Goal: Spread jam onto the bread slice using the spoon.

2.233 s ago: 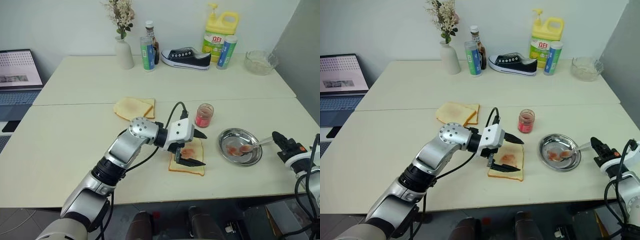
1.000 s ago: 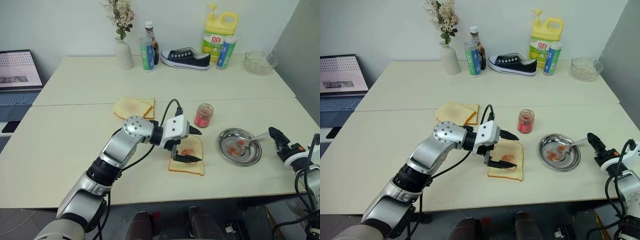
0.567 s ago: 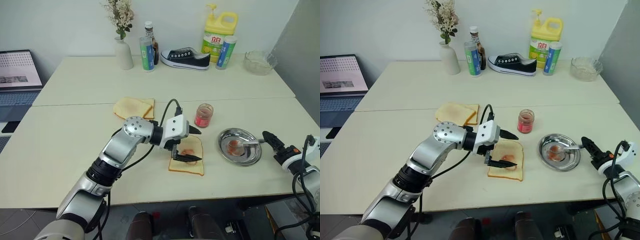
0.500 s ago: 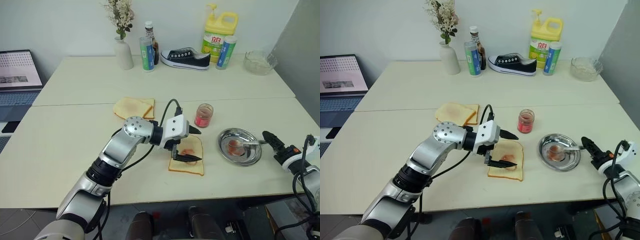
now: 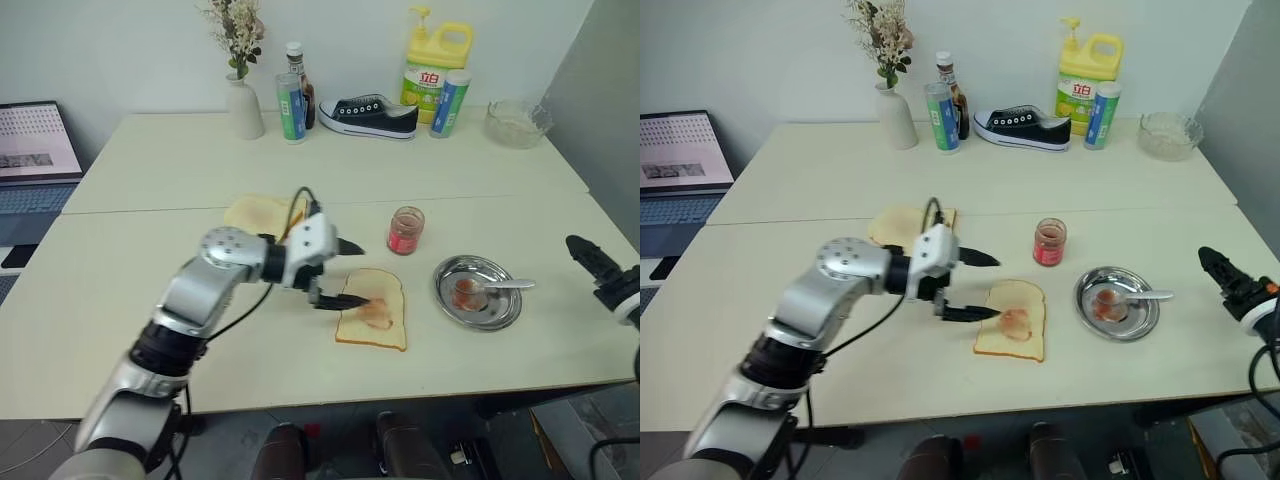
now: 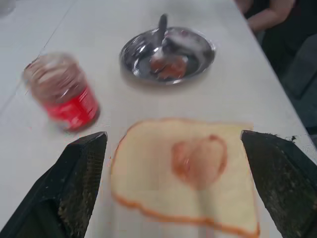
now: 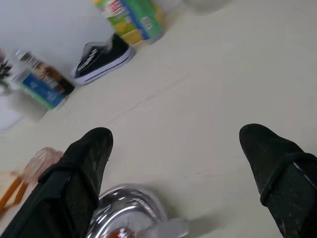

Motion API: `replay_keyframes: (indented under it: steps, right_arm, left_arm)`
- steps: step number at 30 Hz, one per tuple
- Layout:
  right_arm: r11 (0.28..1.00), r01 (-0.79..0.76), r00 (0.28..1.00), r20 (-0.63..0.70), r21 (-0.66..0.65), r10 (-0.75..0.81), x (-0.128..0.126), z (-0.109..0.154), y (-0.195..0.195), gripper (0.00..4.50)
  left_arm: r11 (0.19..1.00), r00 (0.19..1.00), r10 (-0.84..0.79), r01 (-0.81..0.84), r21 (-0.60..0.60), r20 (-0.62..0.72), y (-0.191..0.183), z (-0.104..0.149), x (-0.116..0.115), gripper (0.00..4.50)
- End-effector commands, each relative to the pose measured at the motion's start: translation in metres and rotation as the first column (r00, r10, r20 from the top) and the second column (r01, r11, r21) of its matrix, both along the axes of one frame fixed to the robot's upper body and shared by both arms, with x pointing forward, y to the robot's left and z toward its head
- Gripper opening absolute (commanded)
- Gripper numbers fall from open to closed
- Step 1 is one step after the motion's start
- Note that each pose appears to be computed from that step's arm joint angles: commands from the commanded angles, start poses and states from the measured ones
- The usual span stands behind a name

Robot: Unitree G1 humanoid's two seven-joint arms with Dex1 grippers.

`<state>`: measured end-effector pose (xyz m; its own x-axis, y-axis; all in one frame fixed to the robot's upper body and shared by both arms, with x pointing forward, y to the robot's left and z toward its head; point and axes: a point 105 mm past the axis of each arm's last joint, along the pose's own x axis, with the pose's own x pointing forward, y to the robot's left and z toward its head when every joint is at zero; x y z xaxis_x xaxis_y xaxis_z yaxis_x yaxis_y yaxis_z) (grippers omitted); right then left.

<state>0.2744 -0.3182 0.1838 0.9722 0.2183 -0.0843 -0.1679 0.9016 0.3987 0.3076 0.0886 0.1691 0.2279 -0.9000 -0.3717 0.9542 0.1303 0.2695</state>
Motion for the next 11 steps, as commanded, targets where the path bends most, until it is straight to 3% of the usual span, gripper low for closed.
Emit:
replay_keyframes:
  steps: [1,6,11]
  right_arm:
    - [0.907,-0.354,0.935,-0.076,-0.229,0.346,-0.021,0.012,0.064,4.47]
    - [0.676,-0.64,0.765,-0.214,-0.365,0.608,-0.046,0.008,0.12,4.47]
    - [0.61,-0.683,0.72,-0.231,-0.402,0.654,-0.044,0.004,0.134,4.47]
  left_arm:
    - [0.998,0.998,0.061,-0.061,0.02,0.02,0.028,0.014,-0.004,4.5]
    - [0.988,0.989,0.146,-0.145,0.059,-0.009,0.059,0.016,-0.015,4.5]
    - [0.983,0.985,0.17,-0.168,0.077,-0.019,0.063,0.013,-0.023,4.5]
